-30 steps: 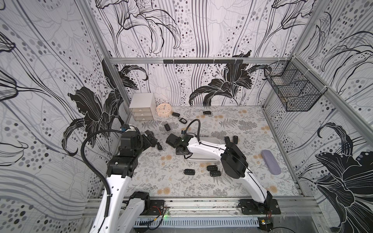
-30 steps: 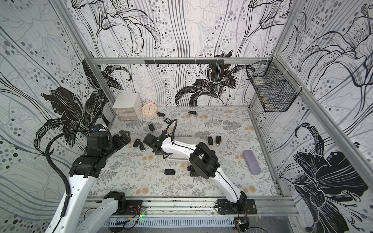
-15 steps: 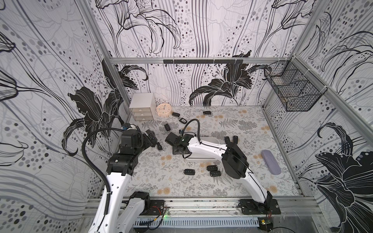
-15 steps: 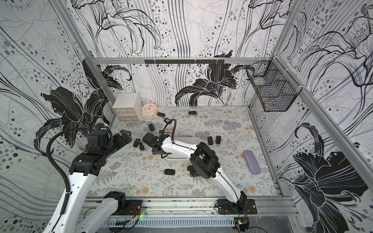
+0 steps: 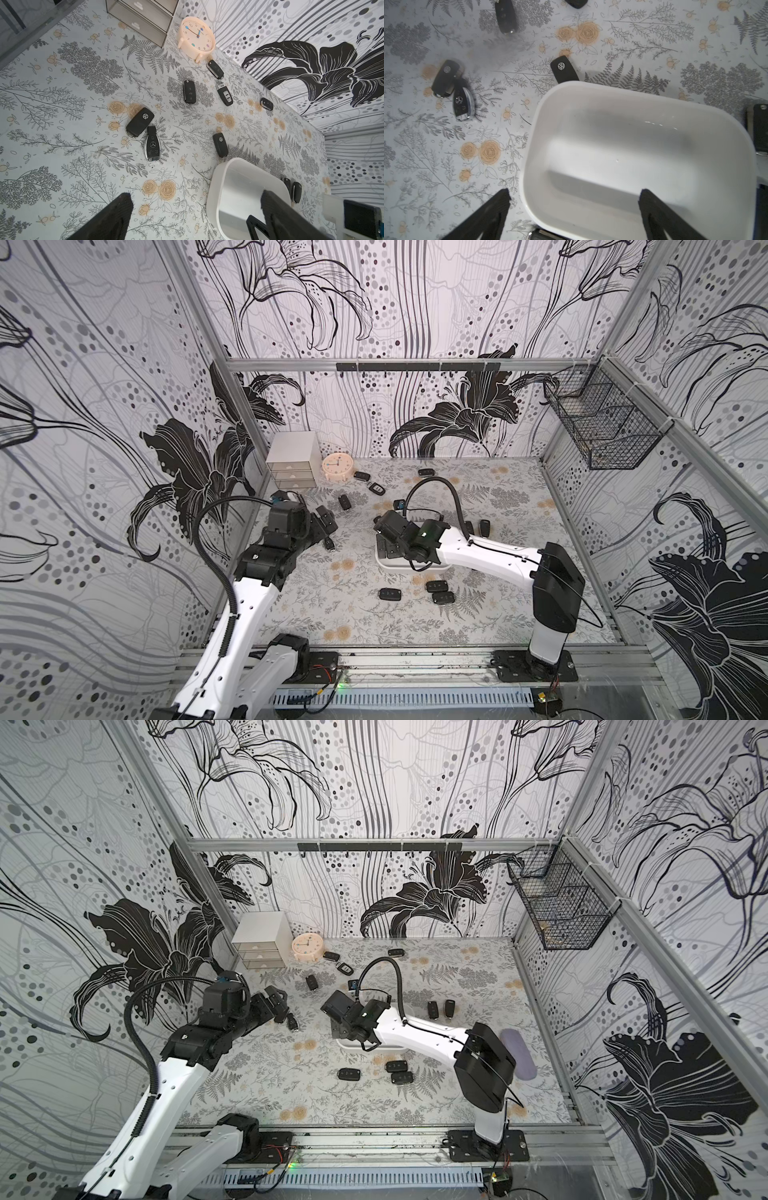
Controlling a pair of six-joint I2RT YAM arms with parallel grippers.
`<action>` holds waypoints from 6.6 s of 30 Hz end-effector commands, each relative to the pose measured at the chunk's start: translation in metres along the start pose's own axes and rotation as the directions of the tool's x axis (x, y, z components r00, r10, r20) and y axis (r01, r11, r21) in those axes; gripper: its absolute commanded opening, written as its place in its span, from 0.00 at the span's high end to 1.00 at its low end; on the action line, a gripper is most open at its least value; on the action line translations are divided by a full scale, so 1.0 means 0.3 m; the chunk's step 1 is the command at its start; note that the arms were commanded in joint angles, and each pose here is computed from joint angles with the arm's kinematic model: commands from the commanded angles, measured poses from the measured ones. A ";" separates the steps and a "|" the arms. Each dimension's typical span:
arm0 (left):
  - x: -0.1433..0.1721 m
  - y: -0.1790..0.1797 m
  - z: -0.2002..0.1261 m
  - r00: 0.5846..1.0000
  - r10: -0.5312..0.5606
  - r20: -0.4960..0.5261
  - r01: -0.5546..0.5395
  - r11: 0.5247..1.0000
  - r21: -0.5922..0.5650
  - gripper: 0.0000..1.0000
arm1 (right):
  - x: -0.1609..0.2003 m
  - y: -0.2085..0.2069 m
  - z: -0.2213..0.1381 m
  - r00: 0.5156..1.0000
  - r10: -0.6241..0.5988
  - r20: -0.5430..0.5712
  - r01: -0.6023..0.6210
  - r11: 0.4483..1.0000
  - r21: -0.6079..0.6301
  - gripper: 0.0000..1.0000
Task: Place the car key into the storage box
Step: Place the storage box at the center of the board, then pick up the car key from the center of the board, then place the car key in the storage box, then pick up the car key from the center of the board.
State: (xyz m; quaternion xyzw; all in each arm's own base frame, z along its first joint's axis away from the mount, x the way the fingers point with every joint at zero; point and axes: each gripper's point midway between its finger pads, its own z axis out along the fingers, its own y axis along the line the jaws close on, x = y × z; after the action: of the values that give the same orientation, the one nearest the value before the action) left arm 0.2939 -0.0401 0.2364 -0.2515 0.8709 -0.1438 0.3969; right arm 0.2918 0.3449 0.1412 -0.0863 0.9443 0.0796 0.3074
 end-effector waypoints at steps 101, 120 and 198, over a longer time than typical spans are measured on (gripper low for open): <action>0.178 -0.351 0.168 0.975 0.179 -0.130 -0.130 0.939 0.318 0.00 | -0.023 -0.491 0.152 0.959 0.200 -0.201 -0.166 0.971 0.174 0.66; 0.183 -0.280 0.110 0.977 0.178 -0.114 -0.141 0.952 0.273 0.00 | 0.045 -0.492 0.341 0.944 0.182 -0.277 -0.112 0.961 0.252 0.64; 0.134 0.453 0.710 0.866 0.068 -0.496 -0.245 0.922 -0.300 0.23 | -0.282 -0.152 0.047 0.997 0.074 -0.018 -0.075 0.930 -0.361 0.00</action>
State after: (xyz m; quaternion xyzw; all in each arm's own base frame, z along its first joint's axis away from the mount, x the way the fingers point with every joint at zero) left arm 0.3995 0.0387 0.0194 -0.2054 0.9682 -0.0102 0.1428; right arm 0.3763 0.3088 0.1708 -0.1011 0.9171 0.2635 0.2815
